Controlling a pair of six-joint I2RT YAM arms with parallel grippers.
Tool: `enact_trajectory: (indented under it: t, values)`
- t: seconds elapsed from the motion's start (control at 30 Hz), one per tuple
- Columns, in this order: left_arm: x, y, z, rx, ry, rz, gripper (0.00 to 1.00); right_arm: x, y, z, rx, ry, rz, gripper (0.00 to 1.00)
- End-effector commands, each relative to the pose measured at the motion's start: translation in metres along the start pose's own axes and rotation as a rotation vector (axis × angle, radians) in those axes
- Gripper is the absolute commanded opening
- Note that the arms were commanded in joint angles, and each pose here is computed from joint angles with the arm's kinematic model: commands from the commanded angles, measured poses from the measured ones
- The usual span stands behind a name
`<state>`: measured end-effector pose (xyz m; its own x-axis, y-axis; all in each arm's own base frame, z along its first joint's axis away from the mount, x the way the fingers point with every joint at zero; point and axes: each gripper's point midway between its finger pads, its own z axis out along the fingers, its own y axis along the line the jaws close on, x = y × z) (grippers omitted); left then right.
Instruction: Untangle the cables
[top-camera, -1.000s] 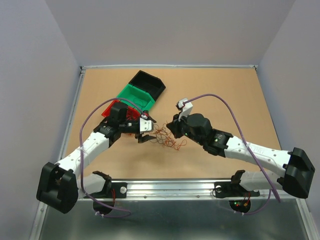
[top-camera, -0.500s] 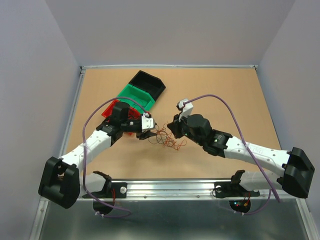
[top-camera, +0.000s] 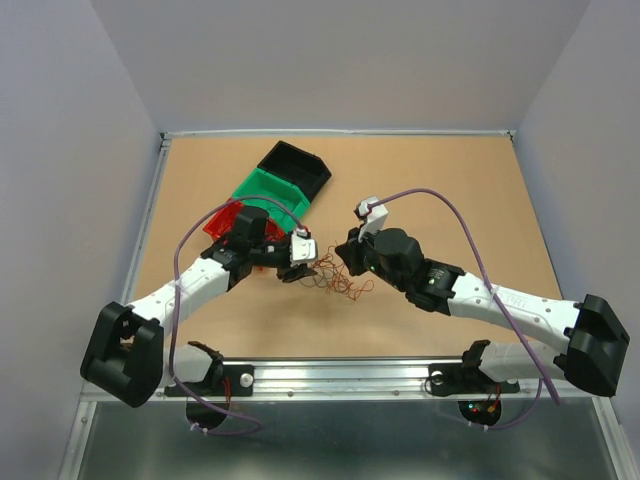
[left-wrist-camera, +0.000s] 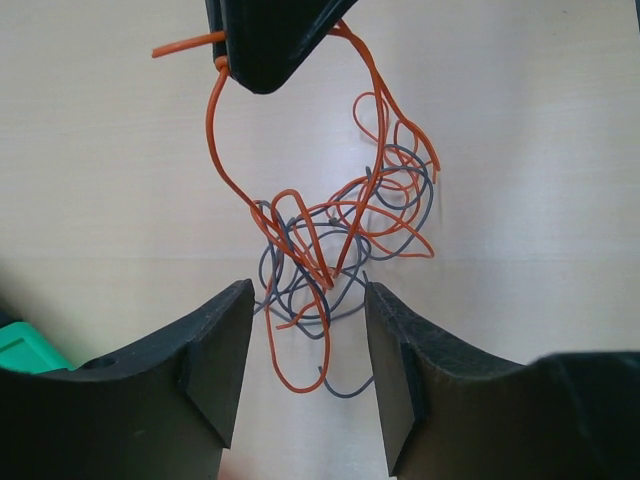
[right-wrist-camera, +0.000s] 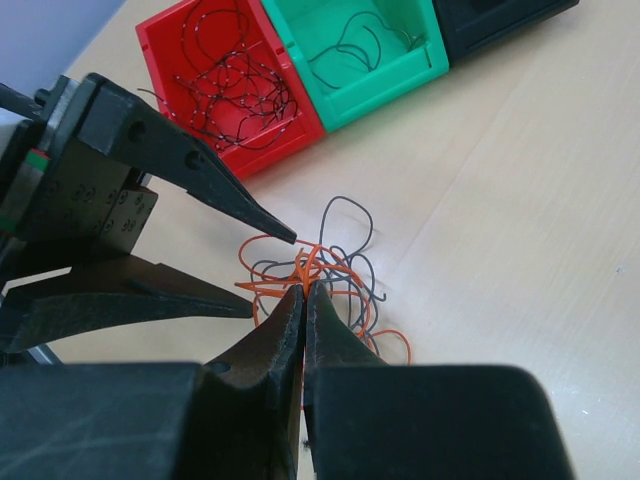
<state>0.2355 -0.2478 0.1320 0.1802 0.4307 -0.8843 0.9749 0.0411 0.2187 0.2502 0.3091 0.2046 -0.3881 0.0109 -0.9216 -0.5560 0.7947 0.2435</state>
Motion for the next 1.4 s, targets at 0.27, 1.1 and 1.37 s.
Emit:
enact_trajectory:
  t: [0.27,1.1,1.37]
  values:
    - [-0.015,0.012,0.004,-0.023,-0.024,0.06,0.36,-0.01,0.003,-0.001,-0.016,-0.062,0.025,0.01]
    - [-0.06,0.059,-0.075,-0.335,-0.224,-0.011,0.0,-0.021,-0.087,-0.024,0.402,-0.242,0.25,0.0]
    - [-0.064,0.074,-0.095,-0.419,-0.26,-0.046,0.0,-0.041,-0.166,-0.091,0.633,-0.52,0.511,0.01]
